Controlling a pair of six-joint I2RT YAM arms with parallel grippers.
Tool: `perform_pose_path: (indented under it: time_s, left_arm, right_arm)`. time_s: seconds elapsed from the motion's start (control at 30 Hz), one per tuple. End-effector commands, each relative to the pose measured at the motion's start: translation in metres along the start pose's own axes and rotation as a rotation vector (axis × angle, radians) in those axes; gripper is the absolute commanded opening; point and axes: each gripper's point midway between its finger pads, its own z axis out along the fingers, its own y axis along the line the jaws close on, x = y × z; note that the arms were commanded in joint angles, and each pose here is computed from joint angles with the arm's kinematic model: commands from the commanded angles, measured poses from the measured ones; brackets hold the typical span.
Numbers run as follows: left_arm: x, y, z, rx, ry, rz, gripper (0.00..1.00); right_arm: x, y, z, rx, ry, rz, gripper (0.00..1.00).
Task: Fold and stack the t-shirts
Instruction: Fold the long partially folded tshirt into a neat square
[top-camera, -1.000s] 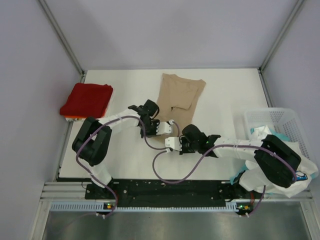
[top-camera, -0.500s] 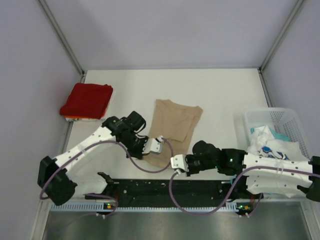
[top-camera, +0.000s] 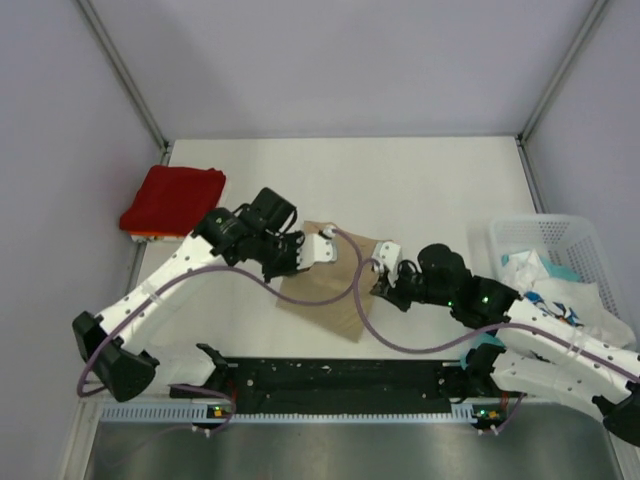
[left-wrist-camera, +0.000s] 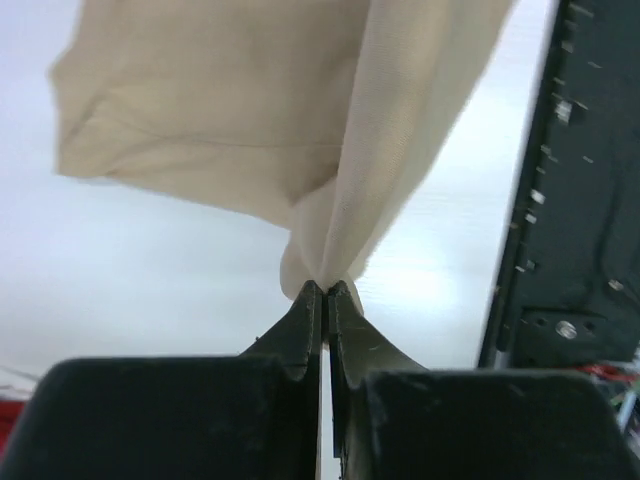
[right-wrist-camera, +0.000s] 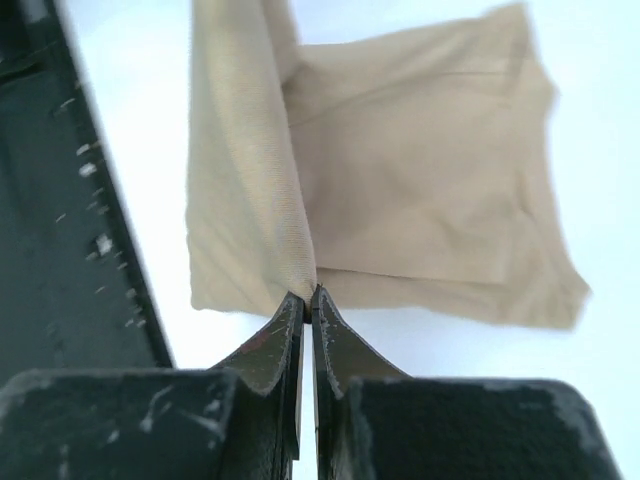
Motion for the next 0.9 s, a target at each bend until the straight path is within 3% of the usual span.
perform_pose_path:
  time_s: [0.0, 0.27, 0.6, 0.63, 0.77, 0.87]
  left_arm:
    - [-0.028, 0.089, -0.004, -0.246, 0.0, -0.08, 0.0]
    - [-0.042, 0.173, 0.034, -0.248, 0.053, -0.153, 0.0]
    - [-0.01, 0.238, 0.102, -0.282, 0.181, -0.256, 0.0]
    - [-0.009, 0.243, 0.108, -0.291, 0.187, -0.256, 0.02]
    - [-0.001, 0.27, 0.129, -0.378, 0.194, -0.281, 0.24]
    - [0.007, 0.295, 0.134, -0.481, 0.229, -0.314, 0.32]
  right_arm:
    - [-0.034, -0.063, -0.008, 0.178, -0.105, 0.132, 0.0]
    - [0.0, -0.149, 0.002, 0.379, -0.062, 0.361, 0.0]
    - [0.053, -0.203, 0.018, 0.508, 0.032, 0.592, 0.0]
    - [0.059, -0.206, 0.019, 0.521, 0.04, 0.616, 0.0]
    - [0.085, -0.228, 0.025, 0.591, 0.072, 0.687, 0.0]
    - [0.093, -0.255, 0.036, 0.629, 0.08, 0.764, 0.14]
